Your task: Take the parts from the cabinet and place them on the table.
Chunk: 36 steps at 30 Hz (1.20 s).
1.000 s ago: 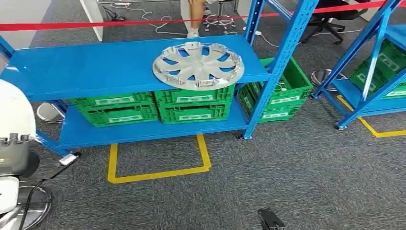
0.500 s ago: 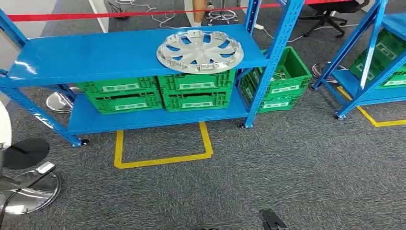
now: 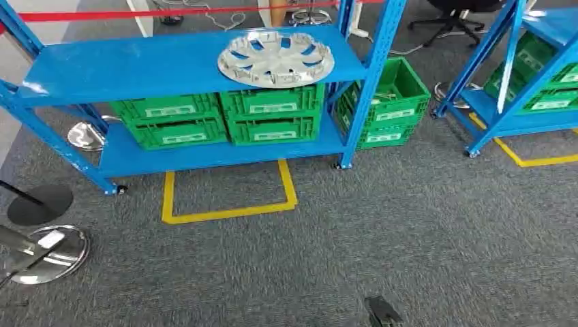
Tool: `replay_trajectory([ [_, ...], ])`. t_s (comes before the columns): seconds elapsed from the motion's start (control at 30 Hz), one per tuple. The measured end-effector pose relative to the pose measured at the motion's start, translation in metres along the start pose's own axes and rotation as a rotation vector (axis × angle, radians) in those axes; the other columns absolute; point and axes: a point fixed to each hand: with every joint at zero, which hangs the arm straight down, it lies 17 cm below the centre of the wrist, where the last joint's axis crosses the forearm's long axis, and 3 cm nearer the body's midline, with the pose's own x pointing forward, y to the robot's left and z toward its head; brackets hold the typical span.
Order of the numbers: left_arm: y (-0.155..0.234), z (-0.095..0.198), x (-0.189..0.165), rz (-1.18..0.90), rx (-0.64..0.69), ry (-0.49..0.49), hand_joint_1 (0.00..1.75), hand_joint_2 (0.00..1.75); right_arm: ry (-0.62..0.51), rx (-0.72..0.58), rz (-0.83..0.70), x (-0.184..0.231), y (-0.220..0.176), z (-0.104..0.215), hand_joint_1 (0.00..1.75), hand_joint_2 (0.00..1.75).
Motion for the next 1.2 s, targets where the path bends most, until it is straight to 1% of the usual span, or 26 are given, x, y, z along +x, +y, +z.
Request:
replay_trajectory([
  [0.13, -0.008, 0.013, 0.007, 0.01, -0.021, -0.014, 1.75, 1.75, 0.015, 0.001, -0.001, -0.008, 0.001, 0.001, 0.0, 0.0],
  [0.27, -0.007, 0.01, 0.0, 0.013, -0.018, 0.005, 1.75, 1.75, 0.013, 0.0, 0.0, -0.006, 0.0, 0.001, 0.0, 0.0],
  [0.37, -0.008, 0.011, 0.001, 0.016, -0.019, -0.009, 1.75, 1.75, 0.013, 0.002, 0.0, -0.006, 0.001, 0.001, 0.0, 0.0],
  [0.47, -0.007, 0.006, -0.008, 0.02, -0.014, -0.002, 1.75, 1.75, 0.012, 0.003, 0.003, -0.007, 0.002, 0.001, 0.0, 0.0],
  [0.8, -0.015, 0.017, -0.015, 0.037, -0.032, 0.016, 1.75, 1.75, 0.013, -0.004, 0.037, -0.011, 0.0, 0.001, 0.0, 0.0],
  [1.0, -0.016, 0.016, -0.033, 0.028, -0.025, 0.04, 1.75, 1.75, 0.008, -0.007, 0.069, -0.011, 0.001, 0.002, 0.0, 0.0],
  [1.1, -0.022, 0.025, -0.036, 0.023, -0.04, 0.036, 1.75, 1.75, 0.007, -0.011, 0.077, -0.011, 0.0, 0.001, 0.0, 0.0],
  [1.2, -0.022, 0.026, -0.041, 0.021, -0.036, 0.04, 1.75, 1.75, 0.005, -0.011, 0.081, -0.01, 0.0, 0.001, 0.0, 0.0],
])
